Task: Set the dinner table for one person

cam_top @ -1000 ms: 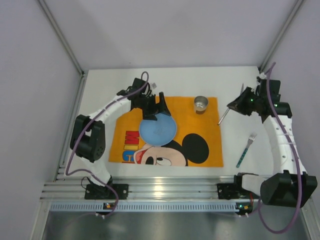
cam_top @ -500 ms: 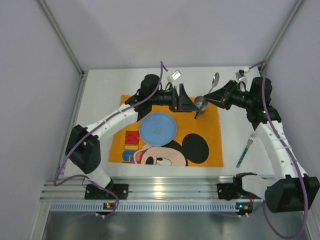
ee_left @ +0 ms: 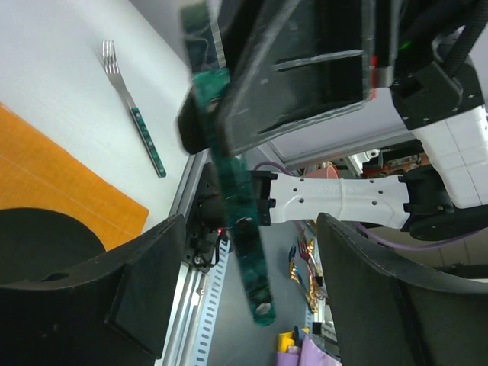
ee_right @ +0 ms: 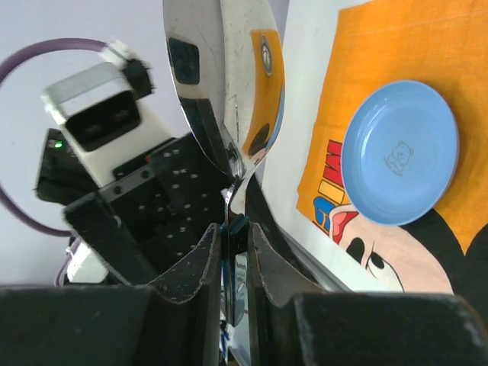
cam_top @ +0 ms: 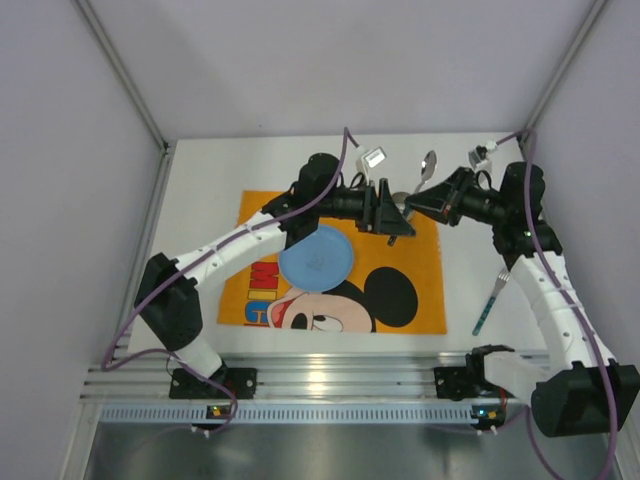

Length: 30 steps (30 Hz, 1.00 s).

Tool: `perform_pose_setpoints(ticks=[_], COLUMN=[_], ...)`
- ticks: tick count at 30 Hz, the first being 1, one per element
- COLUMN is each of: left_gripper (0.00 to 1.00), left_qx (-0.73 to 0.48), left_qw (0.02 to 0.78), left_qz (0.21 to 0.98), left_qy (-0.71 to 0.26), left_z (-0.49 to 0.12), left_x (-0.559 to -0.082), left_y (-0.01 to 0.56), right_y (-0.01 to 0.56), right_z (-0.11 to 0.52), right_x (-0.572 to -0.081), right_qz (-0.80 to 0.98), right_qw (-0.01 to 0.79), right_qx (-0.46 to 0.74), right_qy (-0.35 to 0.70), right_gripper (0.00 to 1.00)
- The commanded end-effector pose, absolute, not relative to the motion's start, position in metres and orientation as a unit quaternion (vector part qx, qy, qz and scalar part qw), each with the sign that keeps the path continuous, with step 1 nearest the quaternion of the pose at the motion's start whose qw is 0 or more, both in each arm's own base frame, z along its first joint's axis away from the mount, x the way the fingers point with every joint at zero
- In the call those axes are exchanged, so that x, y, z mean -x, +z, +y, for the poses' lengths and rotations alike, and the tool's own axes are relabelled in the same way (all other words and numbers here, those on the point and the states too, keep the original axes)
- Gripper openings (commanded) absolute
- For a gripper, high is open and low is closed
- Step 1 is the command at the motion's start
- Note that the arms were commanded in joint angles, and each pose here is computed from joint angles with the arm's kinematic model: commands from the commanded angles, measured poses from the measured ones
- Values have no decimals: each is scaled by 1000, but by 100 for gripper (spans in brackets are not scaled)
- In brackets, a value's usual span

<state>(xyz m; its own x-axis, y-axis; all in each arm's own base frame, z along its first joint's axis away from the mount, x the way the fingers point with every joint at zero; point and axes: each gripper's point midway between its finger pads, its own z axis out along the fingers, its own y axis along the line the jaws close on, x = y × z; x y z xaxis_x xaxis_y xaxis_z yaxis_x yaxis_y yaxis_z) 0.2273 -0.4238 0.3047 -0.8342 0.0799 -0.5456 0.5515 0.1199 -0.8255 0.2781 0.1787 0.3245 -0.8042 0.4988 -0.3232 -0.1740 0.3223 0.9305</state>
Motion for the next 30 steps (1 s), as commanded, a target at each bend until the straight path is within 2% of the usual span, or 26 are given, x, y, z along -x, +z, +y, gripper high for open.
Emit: perform_pose_setpoints(ticks=[1,3,5,6,8,9,13,15,16,17,19,20,22,30], left_gripper=[74,71,63,54,44,31,0,0,0,0,0,0,0,0], left_qx=[-246,-252,-253,-252,-259,-257,-255,-251,-249,-249,-240,-238,-228,-108], left_qw=[234,246,241,238,248,237,236,240,237,238,243,244,246,267], left_qz=[705,714,725,732,737,752,778,786,793,795,809,813,825,891], left_qy=[-622,-605,-594,-586,-573,-559,-523,-511,-504,-500,-478,-472,-454,-351], left_z=[-431,-432,-431,-431,-430,-429,-425,-425,-424,-423,-421,-420,-418,-387], left_x=[-227,-230,-230,-232,-235,-234,-237,-239,-238,-238,-241,-243,-245,-269], left_y=[331,329,324,319,318,308,291,285,281,279,272,270,263,212], right_y=[340,337,334,332,328,328,327,329,330,329,335,334,341,348], right_z=[185,185,185,184,185,184,185,186,186,186,186,185,184,149], right_x=[-267,-265,-265,-264,-263,-264,-265,-264,-264,-265,-266,-269,-270,-267], right_qz=[744,747,750,752,755,755,755,755,755,757,757,760,763,803], right_qw=[308,303,302,301,296,296,294,293,293,290,297,299,302,334], right_qx=[-75,-75,-73,-76,-76,-77,-77,-72,-67,-65,-60,-56,-52,-82], right_qy=[588,586,583,582,581,580,580,582,583,582,579,575,569,487], right_gripper=[0,0,0,0,0,0,0,0,9,23,64,69,73,73])
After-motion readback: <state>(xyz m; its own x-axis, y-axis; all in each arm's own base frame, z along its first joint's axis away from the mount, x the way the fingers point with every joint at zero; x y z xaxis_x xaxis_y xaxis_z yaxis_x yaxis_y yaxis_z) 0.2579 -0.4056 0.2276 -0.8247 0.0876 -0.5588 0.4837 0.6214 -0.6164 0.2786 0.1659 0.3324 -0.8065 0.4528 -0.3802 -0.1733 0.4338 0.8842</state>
